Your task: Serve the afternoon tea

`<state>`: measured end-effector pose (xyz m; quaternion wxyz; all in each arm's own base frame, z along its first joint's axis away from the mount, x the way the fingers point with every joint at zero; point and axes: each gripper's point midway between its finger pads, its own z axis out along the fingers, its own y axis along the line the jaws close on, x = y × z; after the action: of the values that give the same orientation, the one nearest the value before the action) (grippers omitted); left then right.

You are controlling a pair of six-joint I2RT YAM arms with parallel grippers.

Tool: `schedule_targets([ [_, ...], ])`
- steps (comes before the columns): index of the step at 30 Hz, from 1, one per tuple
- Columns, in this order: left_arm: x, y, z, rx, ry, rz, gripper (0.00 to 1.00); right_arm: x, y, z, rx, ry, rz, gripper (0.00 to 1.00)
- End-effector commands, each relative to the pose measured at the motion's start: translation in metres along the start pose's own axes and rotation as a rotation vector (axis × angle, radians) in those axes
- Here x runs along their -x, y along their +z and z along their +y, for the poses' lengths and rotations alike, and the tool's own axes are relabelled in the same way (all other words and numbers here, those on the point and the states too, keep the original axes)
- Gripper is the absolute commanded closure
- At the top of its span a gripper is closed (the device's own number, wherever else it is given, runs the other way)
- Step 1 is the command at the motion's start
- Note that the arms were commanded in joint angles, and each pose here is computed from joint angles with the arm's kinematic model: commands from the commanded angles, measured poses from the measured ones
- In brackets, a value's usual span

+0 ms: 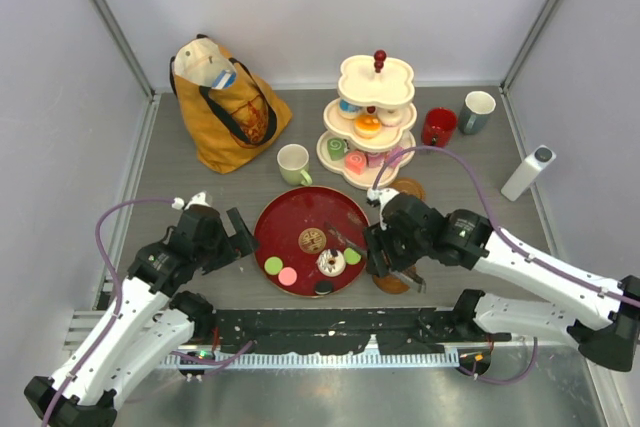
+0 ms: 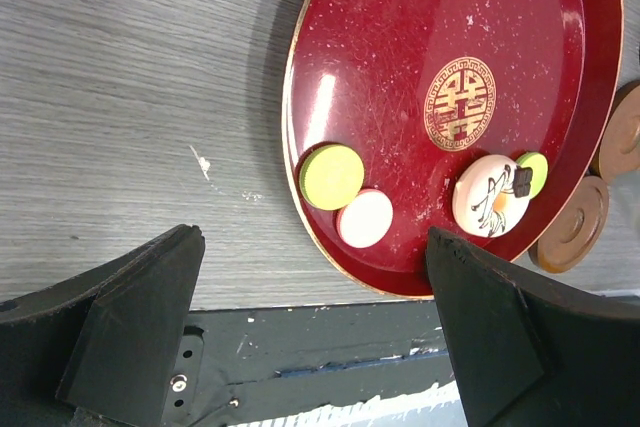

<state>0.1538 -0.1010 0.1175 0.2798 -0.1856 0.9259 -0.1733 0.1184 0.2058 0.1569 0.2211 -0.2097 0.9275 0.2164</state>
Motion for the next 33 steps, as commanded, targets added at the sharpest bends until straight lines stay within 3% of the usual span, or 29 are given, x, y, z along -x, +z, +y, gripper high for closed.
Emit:
schedule_targets([
  [1, 0.011, -0.006, -0.01, -0.033, 0.003, -0.033, 0.0, -0.037, 0.0, 0.013, 0.014, -0.103, 0.136, 0.39],
  [7, 0.005, -0.003, -0.004, -0.02, -0.011, -0.022, 0.0, -0.05, 0.003, 0.004, -0.152, -0.224, 0.203, 0.39],
  [33, 0.005, -0.006, -0.001, -0.005, -0.009, -0.025, 0.0, -0.042, 0.03, 0.029, -0.147, -0.408, 0.263, 0.35],
])
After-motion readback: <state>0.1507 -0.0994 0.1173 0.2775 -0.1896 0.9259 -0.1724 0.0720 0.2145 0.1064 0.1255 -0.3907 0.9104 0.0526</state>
